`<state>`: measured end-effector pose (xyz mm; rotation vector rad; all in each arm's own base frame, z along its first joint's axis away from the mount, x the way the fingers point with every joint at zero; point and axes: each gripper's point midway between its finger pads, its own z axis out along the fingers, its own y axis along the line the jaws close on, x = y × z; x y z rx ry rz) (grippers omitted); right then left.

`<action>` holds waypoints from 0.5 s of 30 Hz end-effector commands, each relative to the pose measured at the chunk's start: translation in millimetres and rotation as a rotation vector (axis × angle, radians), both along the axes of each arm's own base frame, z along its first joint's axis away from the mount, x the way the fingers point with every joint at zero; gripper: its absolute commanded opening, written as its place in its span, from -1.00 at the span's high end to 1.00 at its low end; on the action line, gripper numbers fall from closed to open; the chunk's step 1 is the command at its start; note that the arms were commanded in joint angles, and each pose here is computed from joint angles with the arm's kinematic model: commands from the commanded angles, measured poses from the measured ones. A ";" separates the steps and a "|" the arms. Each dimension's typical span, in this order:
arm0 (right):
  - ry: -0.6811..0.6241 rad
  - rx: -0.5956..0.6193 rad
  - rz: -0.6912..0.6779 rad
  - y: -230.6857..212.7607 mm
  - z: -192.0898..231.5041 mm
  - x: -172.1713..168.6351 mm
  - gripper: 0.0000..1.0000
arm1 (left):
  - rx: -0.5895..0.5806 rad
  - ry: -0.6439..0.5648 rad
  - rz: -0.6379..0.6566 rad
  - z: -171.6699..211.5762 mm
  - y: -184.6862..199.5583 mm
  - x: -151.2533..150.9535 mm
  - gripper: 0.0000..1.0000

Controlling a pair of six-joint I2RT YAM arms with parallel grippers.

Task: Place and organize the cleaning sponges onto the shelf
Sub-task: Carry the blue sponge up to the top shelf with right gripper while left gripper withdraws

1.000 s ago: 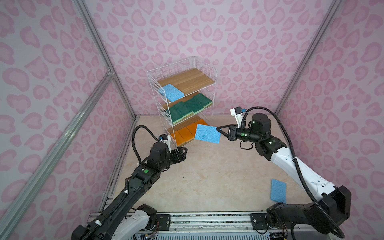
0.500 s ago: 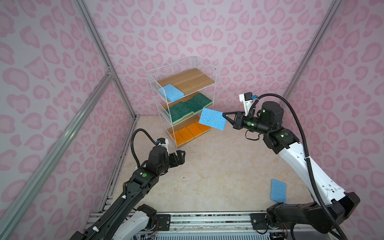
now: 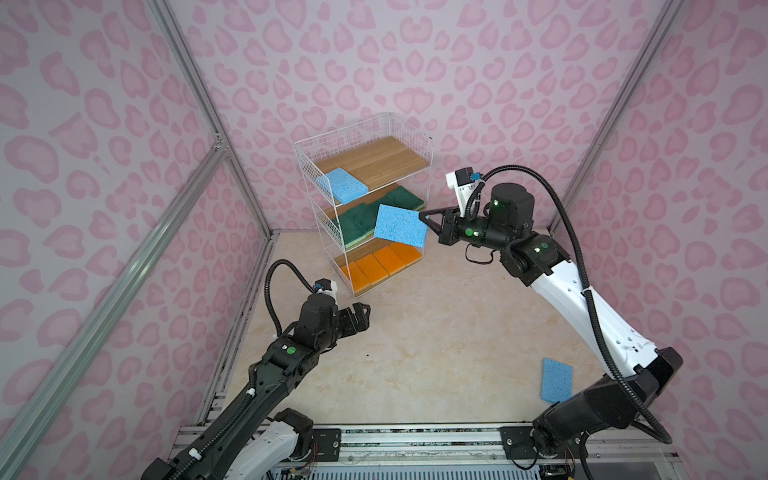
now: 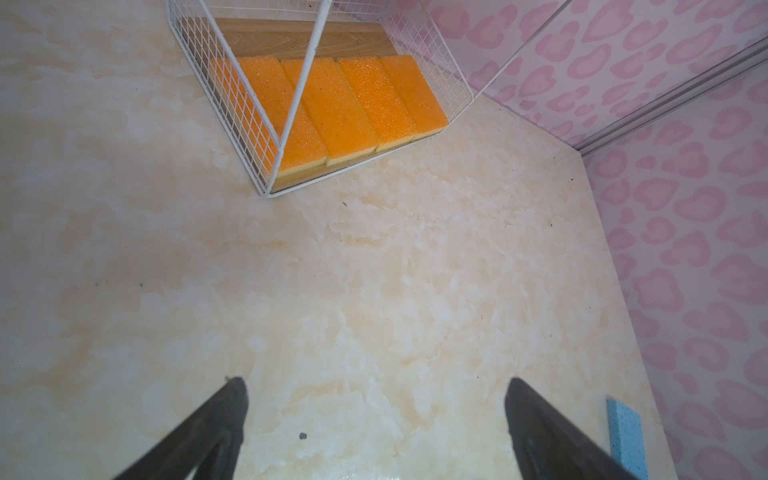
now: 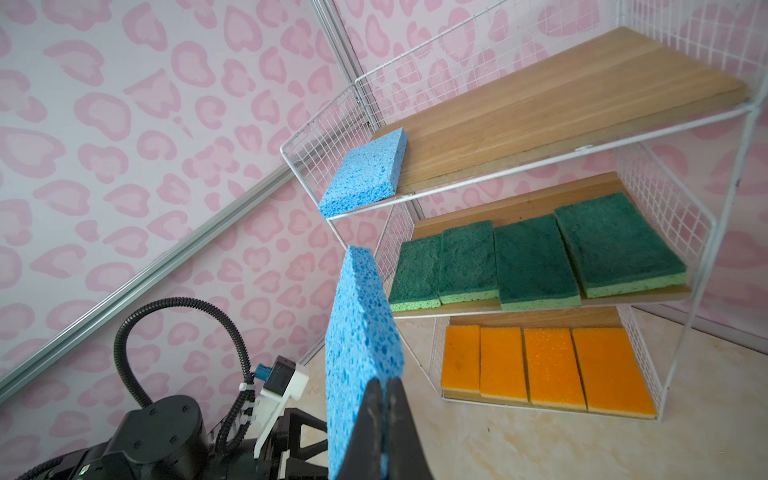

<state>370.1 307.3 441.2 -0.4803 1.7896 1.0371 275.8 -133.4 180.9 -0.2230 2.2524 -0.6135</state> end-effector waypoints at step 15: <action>-0.074 0.086 -0.034 33.0 15.3 40.5 1.00 | 0.001 0.016 0.018 -12.9 4.0 -3.3 -0.95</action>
